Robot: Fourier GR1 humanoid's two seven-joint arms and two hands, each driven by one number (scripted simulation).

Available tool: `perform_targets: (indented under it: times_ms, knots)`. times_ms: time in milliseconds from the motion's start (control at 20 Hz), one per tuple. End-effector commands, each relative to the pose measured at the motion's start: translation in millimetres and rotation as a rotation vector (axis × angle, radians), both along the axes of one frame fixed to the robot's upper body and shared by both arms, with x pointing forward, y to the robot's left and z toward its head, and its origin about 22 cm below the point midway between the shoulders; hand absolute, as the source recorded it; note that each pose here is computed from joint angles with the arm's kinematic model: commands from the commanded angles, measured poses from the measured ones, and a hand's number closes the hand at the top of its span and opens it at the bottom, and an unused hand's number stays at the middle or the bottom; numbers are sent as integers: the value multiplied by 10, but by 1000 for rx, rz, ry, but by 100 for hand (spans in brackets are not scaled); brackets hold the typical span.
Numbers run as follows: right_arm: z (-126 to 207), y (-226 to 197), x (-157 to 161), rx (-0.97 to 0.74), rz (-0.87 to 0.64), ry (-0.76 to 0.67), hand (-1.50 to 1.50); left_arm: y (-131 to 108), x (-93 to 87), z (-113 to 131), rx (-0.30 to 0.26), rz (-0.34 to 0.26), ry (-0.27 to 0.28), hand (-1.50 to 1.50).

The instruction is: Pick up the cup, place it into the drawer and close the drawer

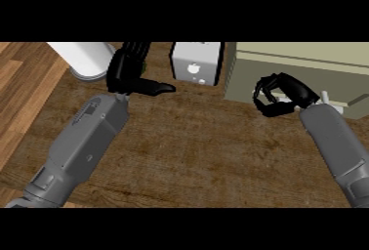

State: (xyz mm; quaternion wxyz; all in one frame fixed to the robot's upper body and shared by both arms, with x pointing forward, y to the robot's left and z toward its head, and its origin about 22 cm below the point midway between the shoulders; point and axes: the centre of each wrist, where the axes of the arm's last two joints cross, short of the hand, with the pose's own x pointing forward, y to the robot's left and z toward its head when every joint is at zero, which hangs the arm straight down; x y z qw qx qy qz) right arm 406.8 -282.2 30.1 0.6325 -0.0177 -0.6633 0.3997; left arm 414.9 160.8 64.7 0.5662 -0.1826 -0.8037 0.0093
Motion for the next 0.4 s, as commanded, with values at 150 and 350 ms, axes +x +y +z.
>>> perform_targets:
  times_ms: [150, 350]
  knots:
    - [928, -359, 303, -27, -190, -190, 150, 30, -22, 7, -17, -32, -8, -150]
    - [937, -363, 291, -24, -165, -175, 150, 76, -39, -29, -19, -39, 1, -150]
